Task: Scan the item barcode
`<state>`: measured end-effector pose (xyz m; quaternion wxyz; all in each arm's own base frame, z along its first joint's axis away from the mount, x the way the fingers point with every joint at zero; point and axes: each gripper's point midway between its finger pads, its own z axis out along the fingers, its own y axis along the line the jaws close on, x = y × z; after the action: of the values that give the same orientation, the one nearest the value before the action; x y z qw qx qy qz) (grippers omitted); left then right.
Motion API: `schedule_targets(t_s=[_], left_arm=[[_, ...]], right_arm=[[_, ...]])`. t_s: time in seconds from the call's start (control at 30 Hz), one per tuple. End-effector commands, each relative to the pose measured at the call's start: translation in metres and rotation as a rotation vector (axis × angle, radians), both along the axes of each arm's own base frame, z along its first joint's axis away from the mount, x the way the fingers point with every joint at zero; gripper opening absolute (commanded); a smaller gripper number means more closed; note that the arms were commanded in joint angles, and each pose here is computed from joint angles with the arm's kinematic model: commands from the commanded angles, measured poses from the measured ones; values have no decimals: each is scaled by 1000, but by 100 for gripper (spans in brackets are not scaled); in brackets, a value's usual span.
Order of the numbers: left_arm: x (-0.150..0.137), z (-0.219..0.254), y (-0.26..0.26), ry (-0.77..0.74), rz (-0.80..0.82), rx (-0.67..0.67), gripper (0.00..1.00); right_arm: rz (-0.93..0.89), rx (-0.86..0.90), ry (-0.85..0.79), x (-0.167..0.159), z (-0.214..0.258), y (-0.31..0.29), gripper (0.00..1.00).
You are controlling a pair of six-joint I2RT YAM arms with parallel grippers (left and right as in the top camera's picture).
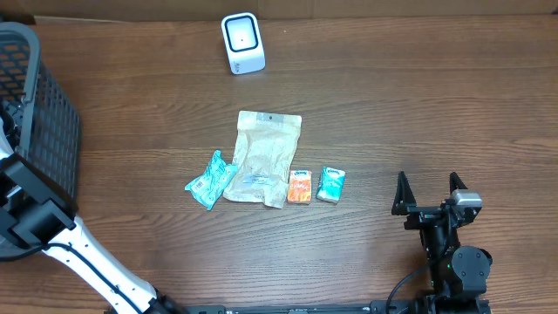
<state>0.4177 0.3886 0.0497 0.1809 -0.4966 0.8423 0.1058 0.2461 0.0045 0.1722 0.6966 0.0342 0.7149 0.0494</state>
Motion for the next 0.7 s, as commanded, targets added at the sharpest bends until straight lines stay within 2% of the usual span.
schedule_targets(t_s=[0.0,0.17,0.4,0.67], left_arm=[[3,8,2,-9,-19,16,79],[8,28,8,-44,-13,46,80],[1,32,15,-21,24,83,80],[-9,31,17,28,43,101,64]], right_arm=[[-8,-5,-1,0,-2,-1,100],[-8,-5,-1,0,-2,-1,100],[-8,-5,-1,0,-2,-1,100],[-8,-5,-1,0,-2,-2,100]])
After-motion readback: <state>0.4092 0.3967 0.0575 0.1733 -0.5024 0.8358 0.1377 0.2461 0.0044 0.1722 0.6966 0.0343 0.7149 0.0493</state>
